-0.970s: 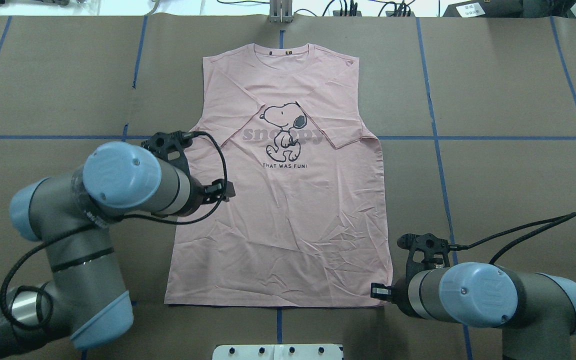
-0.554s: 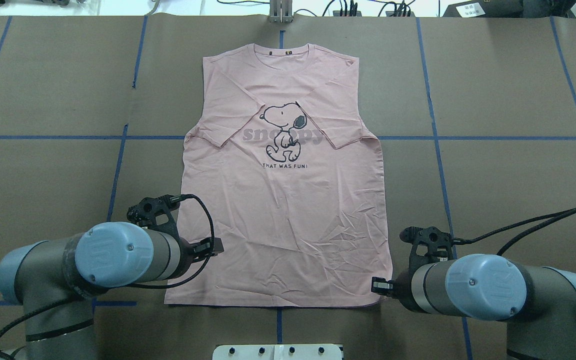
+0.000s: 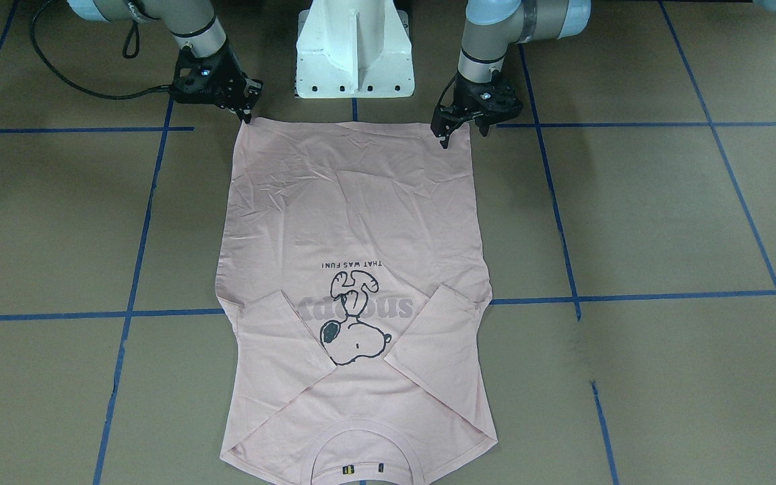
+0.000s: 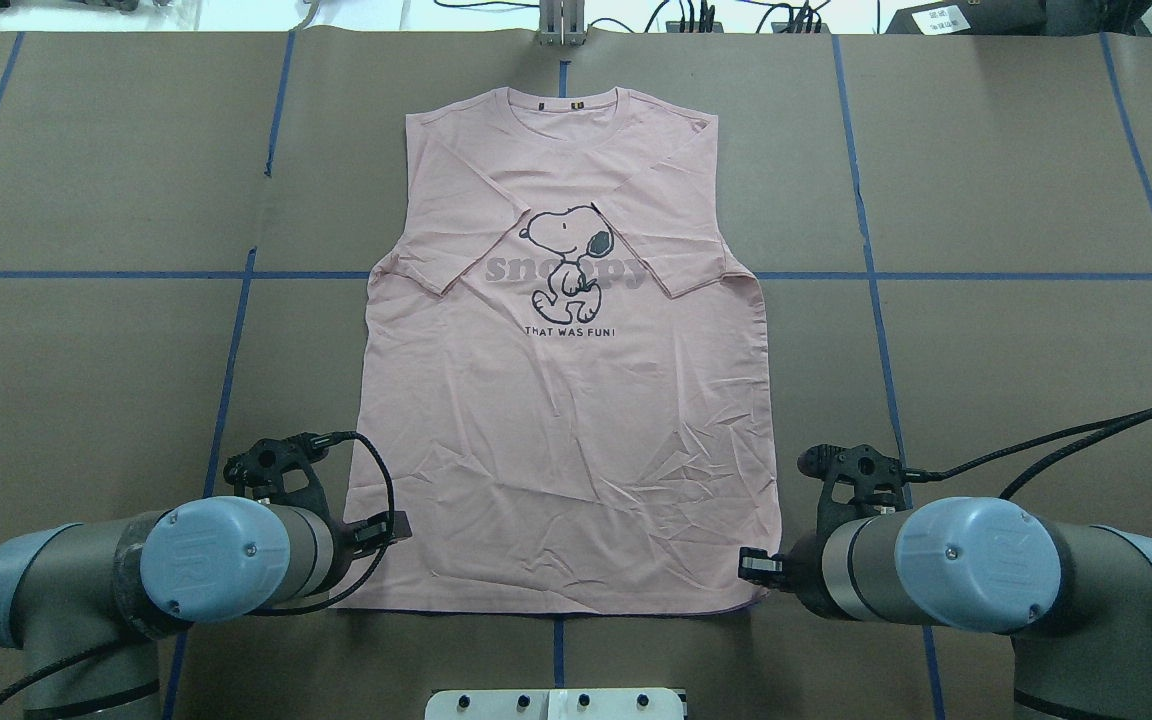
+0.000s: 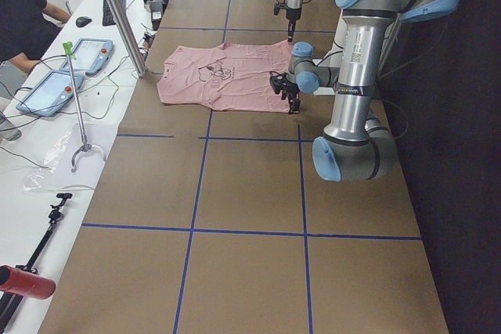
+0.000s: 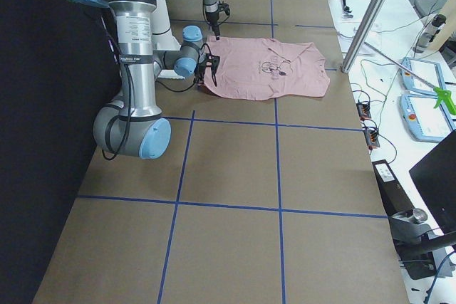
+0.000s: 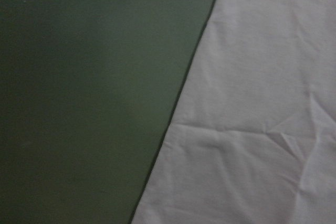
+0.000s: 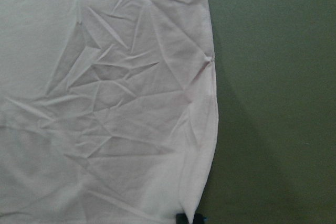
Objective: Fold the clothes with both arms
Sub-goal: 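Grasp the hem corners with both grippers and lift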
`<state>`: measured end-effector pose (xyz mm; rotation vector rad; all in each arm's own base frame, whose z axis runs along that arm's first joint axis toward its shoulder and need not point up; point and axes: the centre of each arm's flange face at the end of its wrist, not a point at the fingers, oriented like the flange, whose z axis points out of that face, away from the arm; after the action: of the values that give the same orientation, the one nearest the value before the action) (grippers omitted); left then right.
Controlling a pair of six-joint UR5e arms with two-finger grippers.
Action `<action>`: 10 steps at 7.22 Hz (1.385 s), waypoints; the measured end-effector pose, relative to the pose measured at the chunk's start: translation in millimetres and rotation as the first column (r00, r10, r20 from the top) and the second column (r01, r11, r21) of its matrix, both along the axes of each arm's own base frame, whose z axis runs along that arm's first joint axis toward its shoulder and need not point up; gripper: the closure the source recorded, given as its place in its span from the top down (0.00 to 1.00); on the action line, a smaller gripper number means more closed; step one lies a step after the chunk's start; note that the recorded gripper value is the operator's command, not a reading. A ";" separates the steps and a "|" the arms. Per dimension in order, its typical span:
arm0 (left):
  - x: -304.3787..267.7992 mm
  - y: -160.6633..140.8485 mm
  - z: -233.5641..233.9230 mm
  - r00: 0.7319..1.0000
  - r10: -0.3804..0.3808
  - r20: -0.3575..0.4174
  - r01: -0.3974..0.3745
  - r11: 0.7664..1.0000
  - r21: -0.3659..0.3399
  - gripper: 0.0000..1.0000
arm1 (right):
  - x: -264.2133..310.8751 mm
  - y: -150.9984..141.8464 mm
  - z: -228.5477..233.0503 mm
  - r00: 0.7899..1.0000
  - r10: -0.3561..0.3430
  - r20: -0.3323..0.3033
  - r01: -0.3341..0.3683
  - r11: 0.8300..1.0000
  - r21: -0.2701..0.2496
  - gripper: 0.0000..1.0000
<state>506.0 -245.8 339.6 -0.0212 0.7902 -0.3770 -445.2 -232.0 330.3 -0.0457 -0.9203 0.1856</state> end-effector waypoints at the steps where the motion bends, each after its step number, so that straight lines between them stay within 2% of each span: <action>1: 2.2 6.8 3.5 1.000 0.007 0.006 -0.007 1.000 -0.005 1.00 | 1.8 -2.5 -0.6 1.000 0.002 0.002 -0.002 1.000 -0.003 0.00; 2: 4.1 11.9 4.9 1.000 0.013 0.008 -0.012 1.000 -0.009 1.00 | 3.8 -4.2 -1.4 1.000 0.005 0.005 -0.005 1.000 -0.004 0.00; 3: 5.0 14.3 5.4 1.000 0.015 0.009 -0.015 1.000 -0.011 0.95 | 6.7 -5.8 -2.5 1.000 0.007 0.008 -0.007 1.000 -0.006 0.00; 4: 5.7 16.4 5.5 1.000 0.020 0.010 -0.020 1.000 -0.012 0.76 | 10.1 -8.2 -2.7 1.000 0.008 0.009 -0.008 1.000 -0.012 0.00; 5: 6.6 18.8 5.4 1.000 0.025 0.010 -0.024 1.000 -0.013 0.53 | 13.2 -11.1 -2.1 1.000 0.010 0.009 -0.010 1.000 -0.018 0.00; 7: 7.4 21.0 5.0 1.000 0.029 0.009 -0.029 0.999 -0.014 0.18 | 15.4 -13.6 -0.2 1.000 0.012 0.005 -0.012 1.000 -0.023 0.00; 8: 7.2 21.6 3.8 1.000 0.030 0.007 -0.030 0.999 -0.014 0.06 | 15.7 -13.7 0.3 1.000 0.011 0.003 -0.011 1.000 -0.024 0.00; 9: 6.8 22.4 1.7 0.999 0.033 0.008 -0.033 0.999 -0.015 0.00 | 15.9 -13.8 0.4 1.000 0.012 0.003 -0.012 1.000 -0.024 0.00; 10: 6.5 23.2 -0.8 0.999 0.035 0.010 -0.035 0.999 -0.016 0.00 | 16.0 -13.8 0.6 1.000 0.012 0.002 -0.012 1.000 -0.024 0.00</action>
<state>512.5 -222.5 338.8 -0.0476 0.7753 -0.3499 -429.2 -245.8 331.0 -0.0627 -0.9207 0.2075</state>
